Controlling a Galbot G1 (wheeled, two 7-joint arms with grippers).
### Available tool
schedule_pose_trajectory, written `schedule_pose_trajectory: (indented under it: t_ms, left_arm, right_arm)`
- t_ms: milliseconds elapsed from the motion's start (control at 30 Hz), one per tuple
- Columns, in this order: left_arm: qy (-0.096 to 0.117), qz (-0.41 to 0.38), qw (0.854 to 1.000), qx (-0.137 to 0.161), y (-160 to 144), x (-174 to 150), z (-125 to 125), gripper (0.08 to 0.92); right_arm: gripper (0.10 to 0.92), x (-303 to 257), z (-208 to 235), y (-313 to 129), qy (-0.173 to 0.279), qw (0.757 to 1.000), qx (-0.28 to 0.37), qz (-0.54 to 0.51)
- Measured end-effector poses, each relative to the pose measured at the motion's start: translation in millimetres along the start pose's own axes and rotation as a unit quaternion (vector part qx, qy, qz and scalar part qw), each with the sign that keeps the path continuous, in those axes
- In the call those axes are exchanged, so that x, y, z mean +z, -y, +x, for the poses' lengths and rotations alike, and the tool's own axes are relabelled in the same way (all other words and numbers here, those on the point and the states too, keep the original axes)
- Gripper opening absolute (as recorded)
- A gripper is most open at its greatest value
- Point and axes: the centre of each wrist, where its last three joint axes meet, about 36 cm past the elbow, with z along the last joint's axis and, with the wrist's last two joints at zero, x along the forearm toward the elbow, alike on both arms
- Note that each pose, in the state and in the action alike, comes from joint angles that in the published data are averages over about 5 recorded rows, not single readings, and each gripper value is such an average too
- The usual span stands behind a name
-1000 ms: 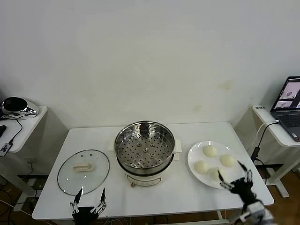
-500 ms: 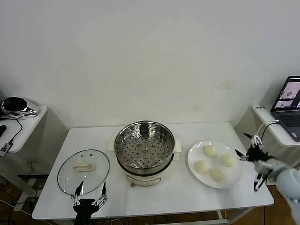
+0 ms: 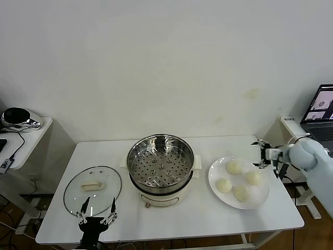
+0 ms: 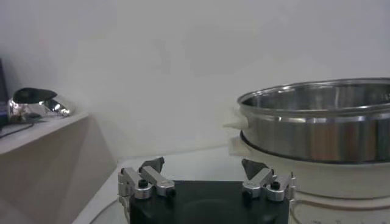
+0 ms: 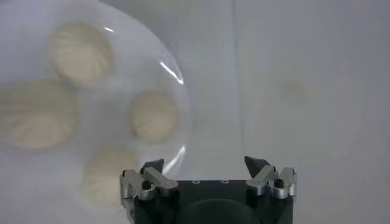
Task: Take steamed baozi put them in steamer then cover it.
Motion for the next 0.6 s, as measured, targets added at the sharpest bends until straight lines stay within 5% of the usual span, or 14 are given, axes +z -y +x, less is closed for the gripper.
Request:
schedule_pose_trajectory:
  t_ms: [600]
  left_arm:
    - [0.003,-0.01,1.0,-0.008,-1.7,-10.9,-13.1,0.823]
  right_arm:
    - [0.823,-26.7,-56.4,30.9,-0.026,0.995,-0.097,0.019]
